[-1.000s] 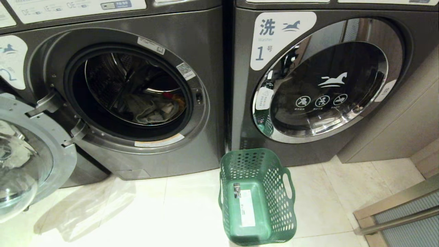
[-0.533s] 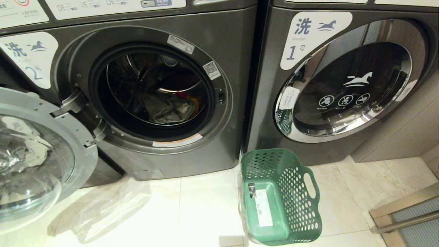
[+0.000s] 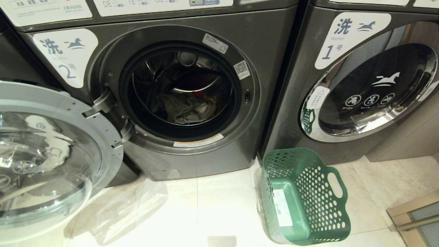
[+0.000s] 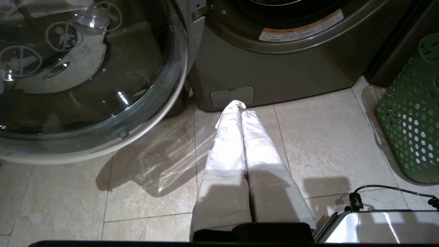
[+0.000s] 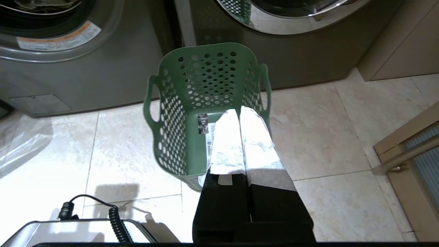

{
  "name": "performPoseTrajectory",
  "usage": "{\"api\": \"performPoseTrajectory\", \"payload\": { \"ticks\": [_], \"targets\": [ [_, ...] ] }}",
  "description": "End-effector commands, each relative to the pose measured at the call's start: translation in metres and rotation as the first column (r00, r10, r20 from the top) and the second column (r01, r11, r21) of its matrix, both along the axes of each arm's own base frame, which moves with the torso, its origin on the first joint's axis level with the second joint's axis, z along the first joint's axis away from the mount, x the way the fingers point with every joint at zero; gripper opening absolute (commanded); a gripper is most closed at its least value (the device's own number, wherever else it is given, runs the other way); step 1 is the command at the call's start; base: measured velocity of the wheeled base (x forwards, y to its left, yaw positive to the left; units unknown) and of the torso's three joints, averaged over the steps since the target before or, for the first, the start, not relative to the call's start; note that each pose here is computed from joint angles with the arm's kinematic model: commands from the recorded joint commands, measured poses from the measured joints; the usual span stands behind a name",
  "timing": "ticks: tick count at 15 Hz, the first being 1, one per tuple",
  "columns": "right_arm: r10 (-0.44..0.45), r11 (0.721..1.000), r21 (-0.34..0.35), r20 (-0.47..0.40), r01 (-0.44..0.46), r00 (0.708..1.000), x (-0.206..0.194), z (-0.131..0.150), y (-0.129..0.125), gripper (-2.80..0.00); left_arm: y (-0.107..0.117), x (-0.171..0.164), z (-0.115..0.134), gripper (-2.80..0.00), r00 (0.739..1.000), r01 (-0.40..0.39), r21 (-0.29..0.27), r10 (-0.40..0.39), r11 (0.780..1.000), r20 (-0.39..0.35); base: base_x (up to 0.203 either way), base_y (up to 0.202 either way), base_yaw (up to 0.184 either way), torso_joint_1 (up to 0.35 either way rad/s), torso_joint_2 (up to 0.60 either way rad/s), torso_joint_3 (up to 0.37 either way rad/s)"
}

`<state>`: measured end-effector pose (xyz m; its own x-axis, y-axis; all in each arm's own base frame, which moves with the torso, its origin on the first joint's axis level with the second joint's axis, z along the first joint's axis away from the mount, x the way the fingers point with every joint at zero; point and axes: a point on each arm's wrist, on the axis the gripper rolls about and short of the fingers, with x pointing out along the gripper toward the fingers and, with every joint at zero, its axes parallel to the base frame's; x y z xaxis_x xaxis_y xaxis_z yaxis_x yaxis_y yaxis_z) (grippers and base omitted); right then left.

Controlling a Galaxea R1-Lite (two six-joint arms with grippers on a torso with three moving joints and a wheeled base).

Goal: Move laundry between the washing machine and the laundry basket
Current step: Pick a cloth and place it into the basket

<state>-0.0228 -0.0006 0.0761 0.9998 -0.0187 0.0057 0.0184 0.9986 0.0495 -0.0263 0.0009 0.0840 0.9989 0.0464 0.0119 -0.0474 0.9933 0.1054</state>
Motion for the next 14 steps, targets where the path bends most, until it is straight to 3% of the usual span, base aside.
{"api": "performPoseTrajectory", "payload": {
  "ticks": [1, 6, 14],
  "targets": [
    [0.0, 1.0, 0.001, 0.0, 0.0, 1.0, 0.0, 0.0, 0.0, -2.8, -0.0001, 0.0002, 0.0001, -2.8, 1.0, 0.006, 0.001, -0.006, 1.0, -0.003, 0.0, 0.194, 0.0, 0.007, 0.01, 0.003],
    [0.0, 1.0, 0.001, 0.0, 0.0, 1.0, 0.0, 0.0, 0.0, -2.8, -0.0014, 0.0036, -0.0089, -2.8, 0.998, 0.062, 0.005, -0.062, 0.998, -0.018, 0.0, 0.168, -0.002, 0.003, 0.0, 0.003],
    [0.002, 1.0, -0.003, -0.001, -0.002, 1.0, 0.0, -0.0001, 0.0, -2.8, -0.0015, 0.0036, -0.009, -2.8, 0.998, 0.068, -0.023, -0.068, 0.997, -0.017, 0.0, 0.0, 0.0, 0.0, 0.0, 0.0]
  ]
}}
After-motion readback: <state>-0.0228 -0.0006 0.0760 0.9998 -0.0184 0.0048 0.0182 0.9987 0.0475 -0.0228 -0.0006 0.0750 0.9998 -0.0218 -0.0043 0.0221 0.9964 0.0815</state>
